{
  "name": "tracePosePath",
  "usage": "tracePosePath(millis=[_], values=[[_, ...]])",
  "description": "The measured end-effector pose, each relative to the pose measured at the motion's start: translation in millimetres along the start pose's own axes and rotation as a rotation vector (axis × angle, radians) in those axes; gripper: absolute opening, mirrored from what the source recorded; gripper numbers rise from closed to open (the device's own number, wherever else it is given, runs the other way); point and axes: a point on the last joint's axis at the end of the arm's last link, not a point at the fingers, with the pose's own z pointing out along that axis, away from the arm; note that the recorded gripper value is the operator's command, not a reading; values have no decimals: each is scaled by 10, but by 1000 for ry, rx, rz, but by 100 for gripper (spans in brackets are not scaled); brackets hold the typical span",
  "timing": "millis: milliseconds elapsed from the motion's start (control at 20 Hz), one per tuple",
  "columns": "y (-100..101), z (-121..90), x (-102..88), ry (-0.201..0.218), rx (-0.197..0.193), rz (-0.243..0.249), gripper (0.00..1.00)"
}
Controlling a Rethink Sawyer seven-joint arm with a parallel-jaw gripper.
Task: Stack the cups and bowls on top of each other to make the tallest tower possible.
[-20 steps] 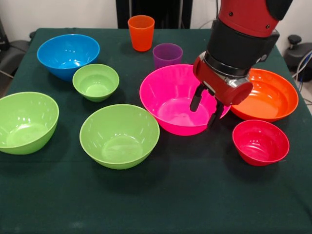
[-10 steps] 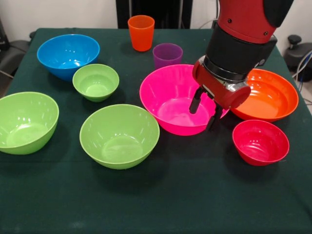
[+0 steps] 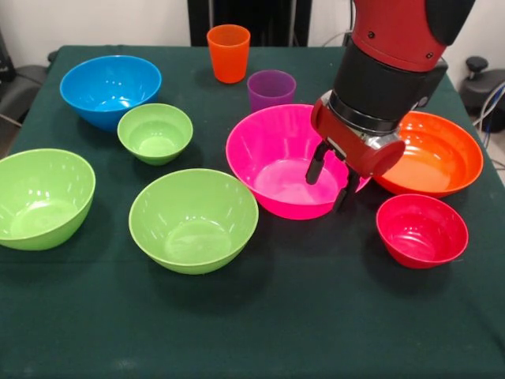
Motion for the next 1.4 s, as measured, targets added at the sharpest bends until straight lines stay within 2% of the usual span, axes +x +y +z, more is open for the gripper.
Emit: tracePosePath(millis=[450, 1100, 1400], values=[[-8, 136, 60, 2, 13, -14, 100], [100, 359, 208, 12, 9, -43, 100], [108, 367, 225, 16, 7, -43, 100]])
